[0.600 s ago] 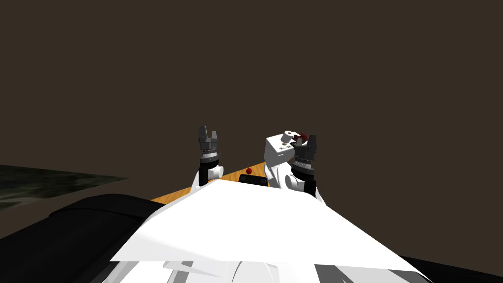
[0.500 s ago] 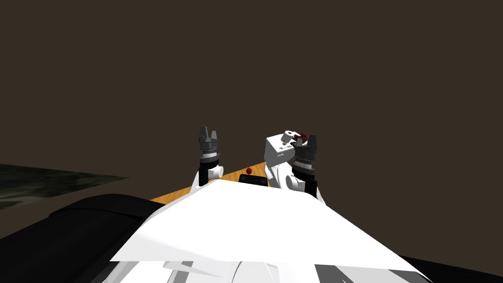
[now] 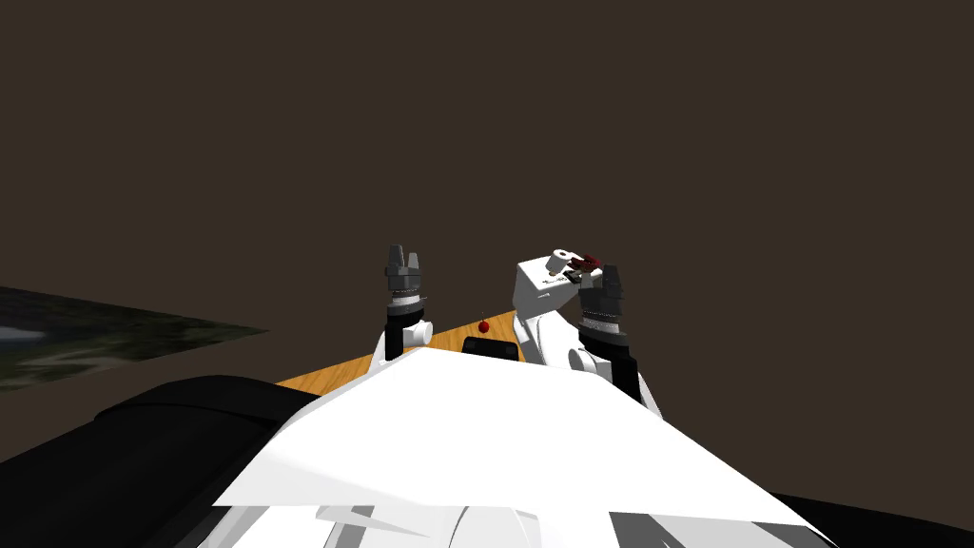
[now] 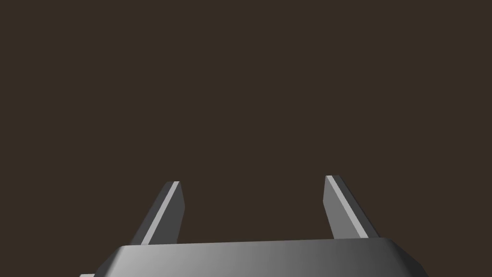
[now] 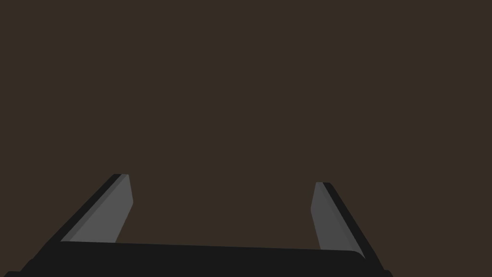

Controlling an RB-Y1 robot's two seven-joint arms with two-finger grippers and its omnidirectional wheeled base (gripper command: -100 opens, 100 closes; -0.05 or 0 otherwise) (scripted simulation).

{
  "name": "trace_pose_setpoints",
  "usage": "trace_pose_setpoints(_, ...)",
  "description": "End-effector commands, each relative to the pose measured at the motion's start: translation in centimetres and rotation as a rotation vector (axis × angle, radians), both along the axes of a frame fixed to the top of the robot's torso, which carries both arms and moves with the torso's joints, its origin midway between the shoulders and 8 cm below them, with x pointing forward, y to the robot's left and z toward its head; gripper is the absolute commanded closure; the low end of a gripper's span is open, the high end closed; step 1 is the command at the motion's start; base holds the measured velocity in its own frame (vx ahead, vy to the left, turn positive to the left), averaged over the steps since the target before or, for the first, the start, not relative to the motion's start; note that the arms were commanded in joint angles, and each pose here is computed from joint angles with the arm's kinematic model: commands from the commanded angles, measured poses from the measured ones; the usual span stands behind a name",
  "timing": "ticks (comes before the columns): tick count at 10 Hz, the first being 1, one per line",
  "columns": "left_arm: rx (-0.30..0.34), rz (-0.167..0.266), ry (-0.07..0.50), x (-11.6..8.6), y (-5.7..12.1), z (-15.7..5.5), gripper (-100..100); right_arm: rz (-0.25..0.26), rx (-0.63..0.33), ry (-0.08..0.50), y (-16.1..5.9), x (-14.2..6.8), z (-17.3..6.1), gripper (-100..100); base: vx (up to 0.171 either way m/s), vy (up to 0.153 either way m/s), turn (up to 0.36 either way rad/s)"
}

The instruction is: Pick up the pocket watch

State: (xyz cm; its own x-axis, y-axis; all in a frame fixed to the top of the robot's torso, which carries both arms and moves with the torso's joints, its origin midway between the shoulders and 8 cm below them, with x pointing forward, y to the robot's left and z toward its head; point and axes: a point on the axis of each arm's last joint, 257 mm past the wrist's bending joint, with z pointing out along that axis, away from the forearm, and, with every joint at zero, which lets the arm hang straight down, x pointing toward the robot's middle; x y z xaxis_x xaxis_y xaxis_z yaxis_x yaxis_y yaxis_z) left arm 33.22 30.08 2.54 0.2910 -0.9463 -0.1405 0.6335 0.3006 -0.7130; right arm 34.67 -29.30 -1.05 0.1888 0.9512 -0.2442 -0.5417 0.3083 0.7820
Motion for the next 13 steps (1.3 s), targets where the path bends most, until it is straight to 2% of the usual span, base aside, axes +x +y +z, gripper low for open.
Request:
trace_pose_setpoints(1,0.0,0.0,0.0,0.0,0.0,0.0,0,-0.003,-0.016,0.05,-1.3,0.2,-0.8,-100,-0.127,0.002,0.046)
trace_pose_setpoints(2,0.0,0.0,0.0,0.0,0.0,0.0,0,0.005,-0.03,0.053,-1.2,0.2,-0.8,-100,-0.086,0.013,0.023)
trace_pose_setpoints(4,0.0,0.0,0.0,0.0,0.0,0.0,0,0.001,-0.046,0.125,-2.9,0.2,-1.8,-100,-0.085,0.01,0.062)
trace_pose_setpoints(5,0.0,0.0,0.0,0.0,0.0,0.0,0,0.013,-0.066,0.129,-2.6,0.3,-1.8,-100,-0.072,0.003,0.02)
trace_pose_setpoints(6,0.0,0.0,0.0,0.0,0.0,0.0,0,0.011,-0.072,0.17,-3.6,0.2,-2.3,-100,-0.06,0.003,0.051)
trace_pose_setpoints(7,0.0,0.0,0.0,0.0,0.0,0.0,0,0.018,-0.085,0.173,-3.4,0.3,-2.3,-100,-0.053,0.004,0.029)
trace_pose_setpoints(8,0.0,0.0,0.0,0.0,0.0,0.0,0,0.017,-0.092,0.216,-4.3,0.3,-2.9,-100,-0.069,0.003,0.062)
trace_pose_setpoints(9,0.0,0.0,0.0,0.0,0.0,0.0,0,0.024,-0.105,0.219,-4.2,0.4,-2.8,-100,-0.061,0.005,0.026)
trace_pose_setpoints(10,0.0,0.0,0.0,0.0,0.0,0.0,0,0.022,-0.109,0.266,-5.1,0.4,-3.5,-100,-0.065,0.009,0.058)
trace_pose_setpoints(11,0.0,0.0,0.0,0.0,0.0,0.0,0,0.032,-0.126,0.27,-4.9,0.5,-3.4,-100,-0.054,0.003,0.032)
trace_pose_setpoints(12,0.0,0.0,0.0,0.0,0.0,0.0,0,0.028,-0.127,0.318,-5.9,0.4,-4.1,-100,-0.057,-0.003,0.067)
trace_pose_setpoints(13,0.0,0.0,0.0,0.0,0.0,0.0,0,0.041,-0.147,0.323,-5.7,0.6,-4.1,-100,-0.048,-0.008,0.033)
